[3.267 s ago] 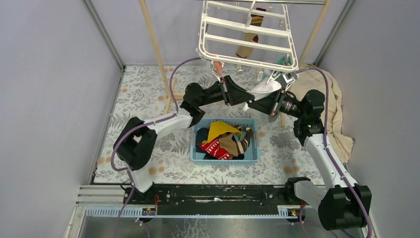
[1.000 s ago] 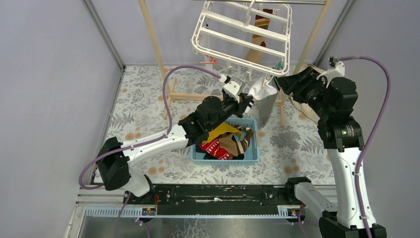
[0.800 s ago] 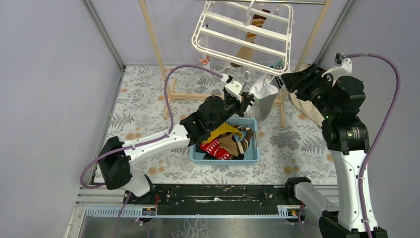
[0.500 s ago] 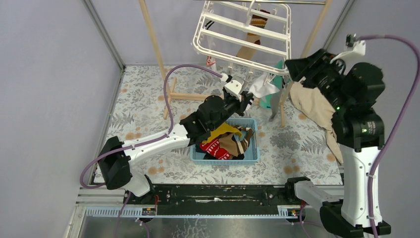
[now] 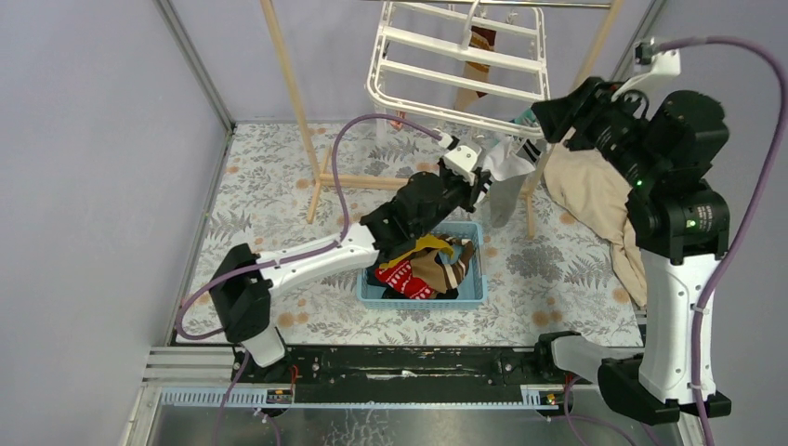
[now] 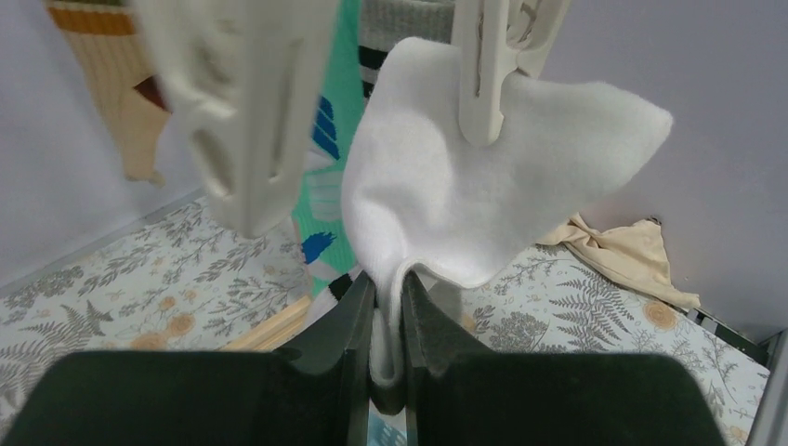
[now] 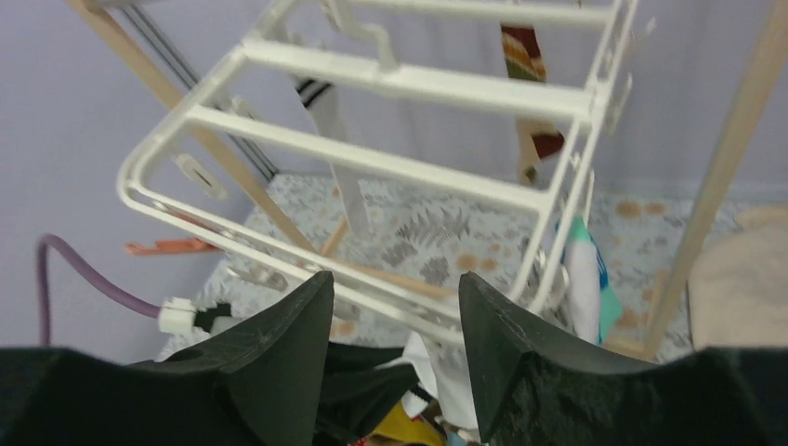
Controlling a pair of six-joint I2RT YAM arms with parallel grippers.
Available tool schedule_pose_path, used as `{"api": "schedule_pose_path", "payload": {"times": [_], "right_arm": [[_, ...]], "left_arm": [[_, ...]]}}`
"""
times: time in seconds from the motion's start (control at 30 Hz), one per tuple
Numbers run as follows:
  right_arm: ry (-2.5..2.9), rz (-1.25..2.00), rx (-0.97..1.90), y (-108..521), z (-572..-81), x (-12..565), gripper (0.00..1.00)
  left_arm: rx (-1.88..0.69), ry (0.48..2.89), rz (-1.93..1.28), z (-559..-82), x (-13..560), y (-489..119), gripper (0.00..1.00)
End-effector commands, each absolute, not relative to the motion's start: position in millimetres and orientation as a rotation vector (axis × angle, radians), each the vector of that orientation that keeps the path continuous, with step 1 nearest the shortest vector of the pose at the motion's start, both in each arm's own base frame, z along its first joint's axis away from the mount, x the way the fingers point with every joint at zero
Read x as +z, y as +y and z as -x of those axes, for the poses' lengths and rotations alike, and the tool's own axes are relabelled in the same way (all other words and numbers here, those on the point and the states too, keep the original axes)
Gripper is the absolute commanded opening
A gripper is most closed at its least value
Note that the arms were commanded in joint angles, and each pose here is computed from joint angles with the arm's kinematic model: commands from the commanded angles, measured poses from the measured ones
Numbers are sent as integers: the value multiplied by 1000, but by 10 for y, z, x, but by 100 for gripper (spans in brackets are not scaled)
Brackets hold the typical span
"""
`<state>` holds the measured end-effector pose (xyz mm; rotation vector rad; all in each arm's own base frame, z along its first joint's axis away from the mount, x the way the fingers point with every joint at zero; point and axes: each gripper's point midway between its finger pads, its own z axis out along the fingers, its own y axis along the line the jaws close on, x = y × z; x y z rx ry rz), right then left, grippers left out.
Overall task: Remove the socks clipped to the hanger
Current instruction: Remove the sock from the hanger.
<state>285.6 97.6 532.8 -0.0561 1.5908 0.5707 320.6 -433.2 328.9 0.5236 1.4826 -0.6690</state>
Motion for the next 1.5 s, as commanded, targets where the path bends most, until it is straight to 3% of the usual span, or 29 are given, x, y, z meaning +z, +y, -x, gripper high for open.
{"api": "schedule_pose_path", "payload": {"times": [0.0, 0.43, 1.47], "right_arm": [[1653, 56, 494, 883, -2811, 4981, 59], [1726, -14, 437, 751, -2725, 4313, 51], [1654, -154, 360, 619, -3260, 4448, 51]], "left_arm": [[-661, 1435, -546, -3243, 3421, -4533, 0], [-587, 1433, -571, -3369, 3412, -4816, 0], [-472, 1408, -525, -3213, 3450, -4767, 0]]}}
